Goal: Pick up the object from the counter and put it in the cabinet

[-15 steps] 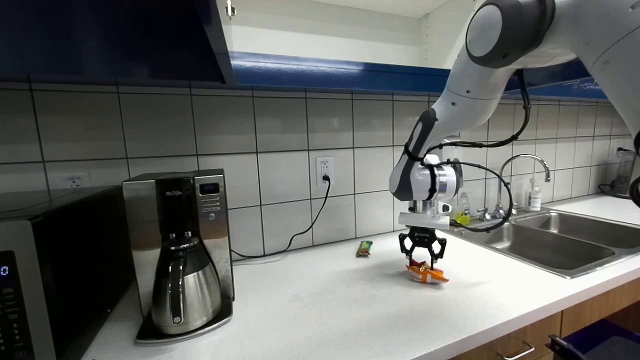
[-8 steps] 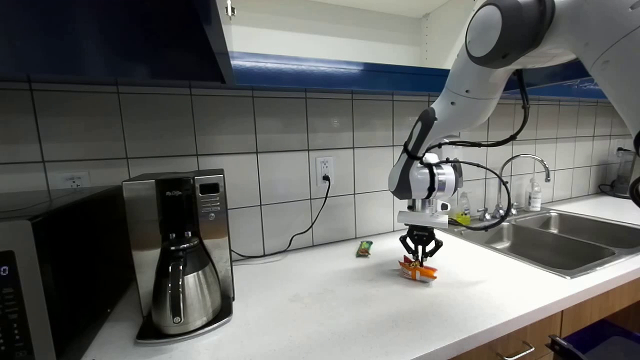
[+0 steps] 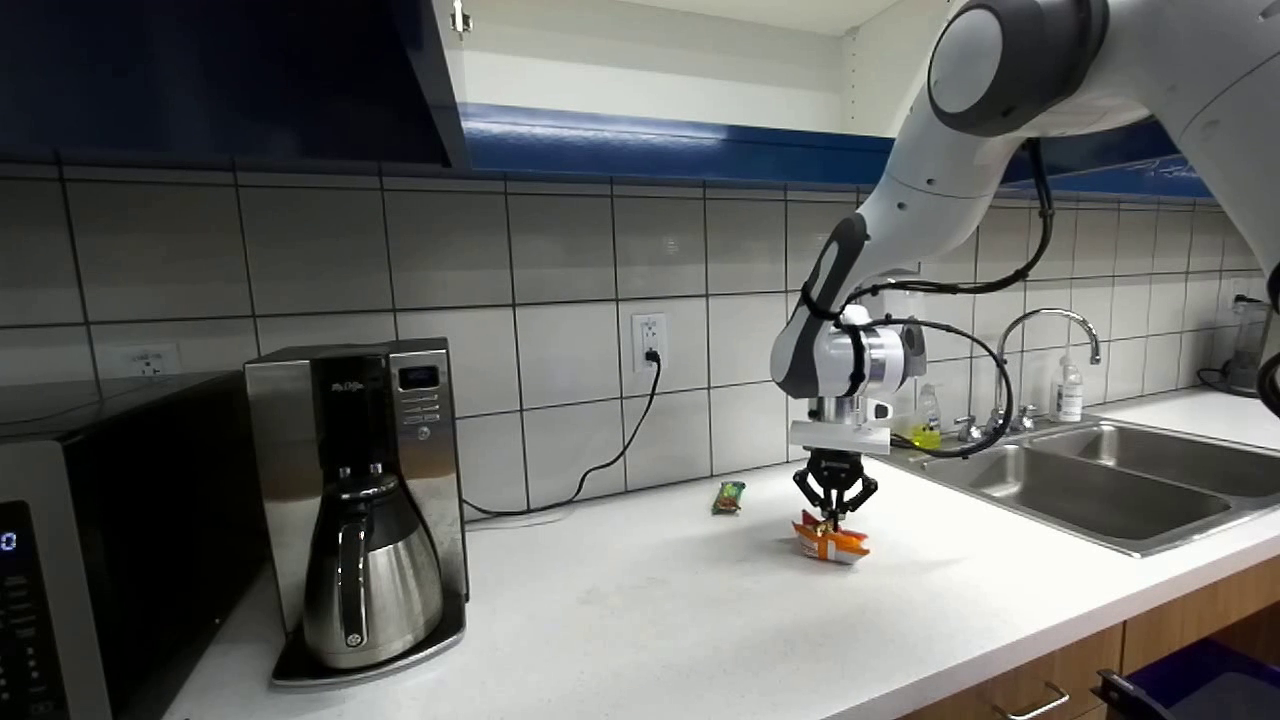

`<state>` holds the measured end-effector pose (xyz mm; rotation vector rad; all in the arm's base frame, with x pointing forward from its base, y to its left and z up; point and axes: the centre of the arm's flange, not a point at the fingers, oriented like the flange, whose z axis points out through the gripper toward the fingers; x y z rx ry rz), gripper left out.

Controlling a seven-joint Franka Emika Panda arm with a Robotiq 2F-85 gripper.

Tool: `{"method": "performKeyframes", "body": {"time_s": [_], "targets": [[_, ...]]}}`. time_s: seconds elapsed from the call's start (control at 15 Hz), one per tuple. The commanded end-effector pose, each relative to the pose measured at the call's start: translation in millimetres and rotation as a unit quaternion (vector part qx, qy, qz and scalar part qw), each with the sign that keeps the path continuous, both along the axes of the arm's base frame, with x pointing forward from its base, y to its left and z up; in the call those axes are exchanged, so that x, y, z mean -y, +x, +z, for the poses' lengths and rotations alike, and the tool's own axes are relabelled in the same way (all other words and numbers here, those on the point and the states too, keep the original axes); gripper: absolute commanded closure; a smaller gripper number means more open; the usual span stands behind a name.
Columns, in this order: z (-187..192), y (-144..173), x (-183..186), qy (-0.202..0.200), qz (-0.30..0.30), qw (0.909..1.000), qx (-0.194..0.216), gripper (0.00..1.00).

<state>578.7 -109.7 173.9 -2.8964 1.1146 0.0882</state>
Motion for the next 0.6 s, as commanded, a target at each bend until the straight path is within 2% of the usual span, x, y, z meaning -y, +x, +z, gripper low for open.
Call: {"method": "performKeyframes", "body": {"time_s": [0.0, 0.27, 0.53], "targets": [[15, 2, -15, -0.018, 0.053, 0.9983, -0.013, 1.00], [30, -3, -42, -0.053, 0.145, 0.9876, -0.029, 1.00], [43, -13, -71, -0.079, 0.231, 0.9690, -0.039, 1.00]]}}
